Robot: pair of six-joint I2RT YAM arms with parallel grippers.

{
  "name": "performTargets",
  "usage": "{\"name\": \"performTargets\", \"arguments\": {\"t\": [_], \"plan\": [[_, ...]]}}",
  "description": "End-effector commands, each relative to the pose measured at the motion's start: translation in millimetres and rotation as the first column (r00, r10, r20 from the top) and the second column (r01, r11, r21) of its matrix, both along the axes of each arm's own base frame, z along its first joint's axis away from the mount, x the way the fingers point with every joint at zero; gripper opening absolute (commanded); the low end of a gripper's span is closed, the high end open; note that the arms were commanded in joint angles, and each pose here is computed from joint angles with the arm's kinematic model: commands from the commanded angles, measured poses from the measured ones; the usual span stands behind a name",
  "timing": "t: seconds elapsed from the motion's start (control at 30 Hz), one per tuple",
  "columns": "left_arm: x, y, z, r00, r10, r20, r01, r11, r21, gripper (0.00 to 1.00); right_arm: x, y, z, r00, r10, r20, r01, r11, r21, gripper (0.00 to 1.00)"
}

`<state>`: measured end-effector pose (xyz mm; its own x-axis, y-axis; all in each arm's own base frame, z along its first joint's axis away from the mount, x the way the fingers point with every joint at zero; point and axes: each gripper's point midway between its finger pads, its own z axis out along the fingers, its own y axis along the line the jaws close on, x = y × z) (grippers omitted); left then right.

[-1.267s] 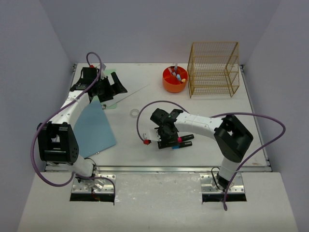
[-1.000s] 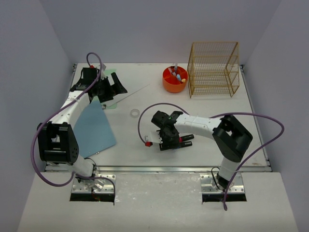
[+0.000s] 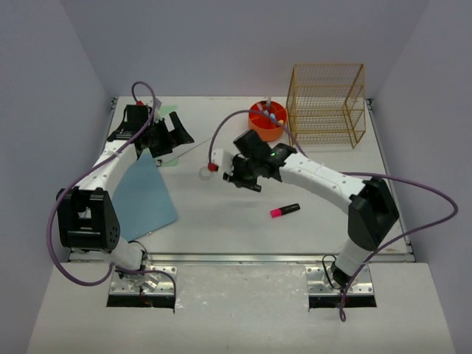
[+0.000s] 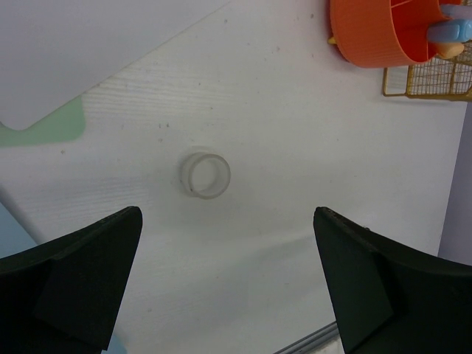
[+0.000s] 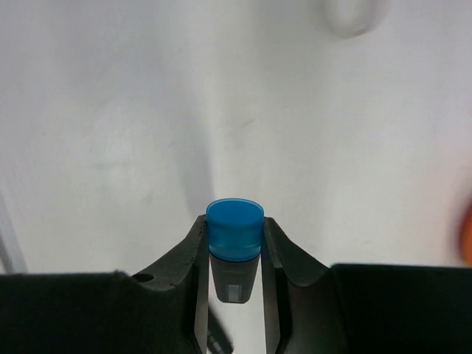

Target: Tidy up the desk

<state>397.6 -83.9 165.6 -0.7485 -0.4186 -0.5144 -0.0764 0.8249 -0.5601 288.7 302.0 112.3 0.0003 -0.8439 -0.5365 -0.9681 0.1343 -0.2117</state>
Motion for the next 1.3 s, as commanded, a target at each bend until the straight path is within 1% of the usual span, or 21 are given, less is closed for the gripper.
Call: {"name": "performTargets", "arguments": {"t": [0.0, 0.07, 0.13, 0.17, 0.23, 0.33, 0.43, 0.63, 1.03, 1.27], "plan": [[7.3, 3.1, 27.7, 0.993, 0.013, 0.116, -0.014, 1.0, 0.015, 1.0, 79.6, 12.7, 127.0, 0.95, -0.27, 0.158, 0.167, 0.865, 0.473, 0.0], [8.1, 3.6, 25.9, 0.993, 0.014, 0.115, -0.016, 1.0, 0.017, 1.0, 114.5, 2.3, 157.5, 0.888, -0.387, 0.25, 0.191, 0.804, 0.563, 0.0], [9.3, 3.0, 24.8, 0.994, 0.013, 0.112, -0.015, 1.0, 0.014, 1.0, 141.4, -5.4, 175.4, 0.841, -0.46, 0.285, 0.209, 0.762, 0.613, 0.0], [9.9, 2.7, 24.5, 0.994, 0.012, 0.111, -0.014, 1.0, 0.012, 1.0, 153.8, -9.5, 181.9, 0.821, -0.491, 0.292, 0.219, 0.743, 0.632, 0.0], [11.2, 2.1, 24.6, 0.994, 0.012, 0.112, -0.013, 1.0, 0.008, 1.0, 179.6, -23.6, 183.2, 0.787, -0.562, 0.254, 0.287, 0.699, 0.655, 0.0], [13.1, 1.8, 24.8, 0.993, 0.013, 0.114, -0.014, 1.0, 0.005, 1.0, 210.4, -33.4, 179.0, 0.758, -0.607, 0.238, 0.323, 0.668, 0.67, 0.0], [14.3, 1.7, 25.0, 0.993, 0.014, 0.117, -0.015, 1.0, 0.004, 1.0, 225.6, -37.6, 172.4, 0.745, -0.613, 0.262, 0.308, 0.666, 0.68, 0.0], [14.5, 1.5, 21.0, 0.994, 0.013, 0.108, -0.013, 1.0, 0.003, 1.0, 244.7, -43.4, 148.1, 0.73, -0.617, 0.295, 0.309, 0.682, 0.662, 0.0], [19.6, 0.1, 14.0, 0.996, 0.011, 0.091, -0.011, 1.0, -0.006, 1.0, 263.7, -50.8, 121.2, 0.714, -0.624, 0.316, 0.316, 0.691, 0.65, 0.0], [21.0, 0.8, 8.0, 0.997, 0.01, 0.076, -0.01, 1.0, 0.001, 1.0, 271.7, -52.7, 107.0, 0.723, -0.612, 0.321, 0.31, 0.702, 0.641, 0.0]]}}
